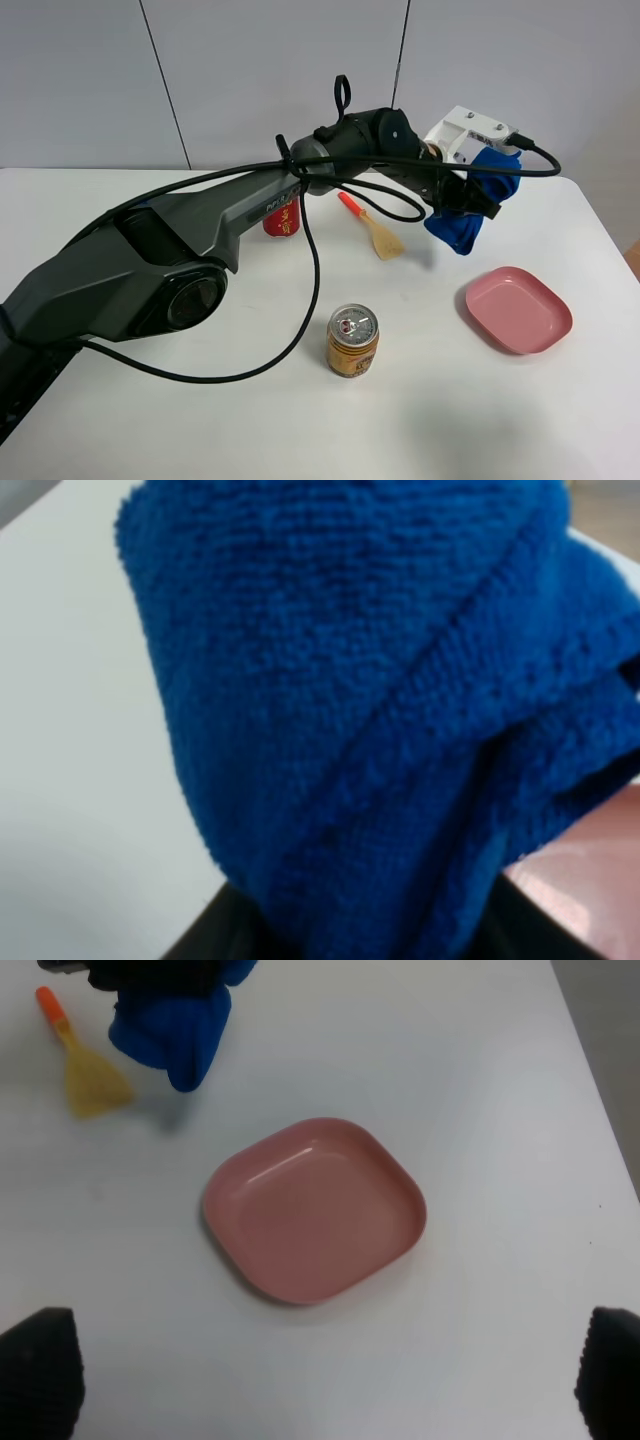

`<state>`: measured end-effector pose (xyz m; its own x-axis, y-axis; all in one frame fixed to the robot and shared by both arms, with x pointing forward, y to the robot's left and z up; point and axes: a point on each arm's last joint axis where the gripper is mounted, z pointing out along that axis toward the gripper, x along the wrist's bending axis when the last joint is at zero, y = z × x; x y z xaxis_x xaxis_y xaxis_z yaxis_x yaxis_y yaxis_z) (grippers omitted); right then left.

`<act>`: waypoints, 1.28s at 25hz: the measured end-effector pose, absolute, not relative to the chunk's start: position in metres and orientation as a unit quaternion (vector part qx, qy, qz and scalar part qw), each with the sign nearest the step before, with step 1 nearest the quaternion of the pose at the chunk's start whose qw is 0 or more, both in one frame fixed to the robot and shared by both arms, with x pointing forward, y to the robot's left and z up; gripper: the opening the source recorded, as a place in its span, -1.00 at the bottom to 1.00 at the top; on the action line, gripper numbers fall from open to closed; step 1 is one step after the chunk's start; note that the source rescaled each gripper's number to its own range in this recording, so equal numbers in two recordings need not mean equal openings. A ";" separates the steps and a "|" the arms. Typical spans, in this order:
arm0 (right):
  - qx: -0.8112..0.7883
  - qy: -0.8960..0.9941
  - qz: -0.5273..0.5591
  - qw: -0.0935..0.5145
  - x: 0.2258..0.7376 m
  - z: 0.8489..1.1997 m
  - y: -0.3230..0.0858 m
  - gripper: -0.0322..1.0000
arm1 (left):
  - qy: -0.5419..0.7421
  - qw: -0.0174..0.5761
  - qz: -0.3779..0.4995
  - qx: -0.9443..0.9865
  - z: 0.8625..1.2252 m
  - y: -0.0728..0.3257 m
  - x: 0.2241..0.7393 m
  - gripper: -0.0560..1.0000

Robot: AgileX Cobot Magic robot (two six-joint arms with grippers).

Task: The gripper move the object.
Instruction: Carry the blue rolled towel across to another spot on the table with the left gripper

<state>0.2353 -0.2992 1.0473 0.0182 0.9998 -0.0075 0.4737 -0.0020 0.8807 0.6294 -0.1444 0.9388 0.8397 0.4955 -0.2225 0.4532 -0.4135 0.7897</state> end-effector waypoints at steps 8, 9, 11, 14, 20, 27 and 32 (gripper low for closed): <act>0.611 0.603 0.357 0.368 0.235 1.047 -0.299 1.00 | 0.285 0.456 0.032 0.843 0.922 -0.145 0.632 -0.86; 0.611 0.603 0.357 0.368 0.235 1.047 -0.299 1.00 | 0.285 0.454 0.032 0.843 0.920 -0.145 0.633 -0.86; 0.611 0.603 0.357 0.368 0.235 1.047 -0.299 1.00 | 0.285 0.453 0.032 0.844 0.920 -0.145 0.633 -0.86; 0.611 0.603 0.357 0.368 0.235 1.047 -0.299 1.00 | 0.284 0.453 0.033 0.844 0.920 -0.145 0.633 -0.86; 0.611 0.603 0.357 0.368 0.235 1.047 -0.299 1.00 | 0.288 0.436 0.024 0.852 0.899 -0.145 0.632 -0.86; 0.611 0.603 0.357 0.368 0.235 1.047 -0.299 1.00 | 0.289 0.426 0.018 0.857 0.891 -0.145 0.631 -0.86; 0.611 0.603 0.357 0.368 0.235 1.047 -0.299 1.00 | 0.288 0.425 0.018 0.858 0.891 -0.145 0.631 -0.45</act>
